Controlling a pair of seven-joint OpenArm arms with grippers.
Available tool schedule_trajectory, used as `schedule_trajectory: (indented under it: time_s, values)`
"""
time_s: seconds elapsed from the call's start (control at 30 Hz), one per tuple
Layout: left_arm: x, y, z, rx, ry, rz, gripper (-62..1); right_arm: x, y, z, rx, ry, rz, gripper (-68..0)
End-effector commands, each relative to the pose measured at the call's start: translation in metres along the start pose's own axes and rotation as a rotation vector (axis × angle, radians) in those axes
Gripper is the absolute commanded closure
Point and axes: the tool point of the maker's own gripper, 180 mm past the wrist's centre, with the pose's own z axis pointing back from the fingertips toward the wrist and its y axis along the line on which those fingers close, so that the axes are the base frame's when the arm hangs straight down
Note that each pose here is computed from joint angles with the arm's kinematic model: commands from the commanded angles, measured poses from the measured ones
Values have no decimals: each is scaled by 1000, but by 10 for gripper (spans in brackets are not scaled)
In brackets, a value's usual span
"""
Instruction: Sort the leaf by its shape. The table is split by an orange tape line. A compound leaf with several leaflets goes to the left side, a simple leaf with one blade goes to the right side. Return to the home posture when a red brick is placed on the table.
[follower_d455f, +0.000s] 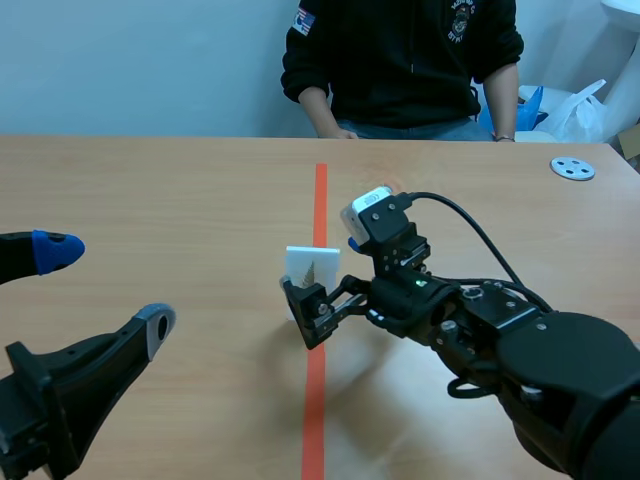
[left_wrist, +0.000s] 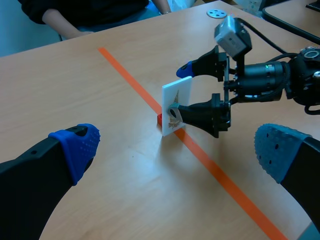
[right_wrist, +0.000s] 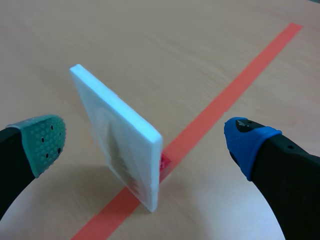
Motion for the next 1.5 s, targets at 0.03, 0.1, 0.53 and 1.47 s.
schedule_trajectory:
  time_s: [0.03, 0.1, 0.53, 1.47]
  values:
    - [8, -1, -1, -1, -32, -1, -623, 12, 2, -5, 13, -38, 7, -679]
    - [8, 0, -1, -1, -32, -1, -623, 11, 6, -5, 26, -36, 11, -660]
    - [8, 0, -1, 3, -32, -2, -623, 6, 12, -4, 28, -33, 21, -312]
    - [8, 0, -1, 3, -31, -2, -623, 25, -11, 14, 5, -115, 80, -15]
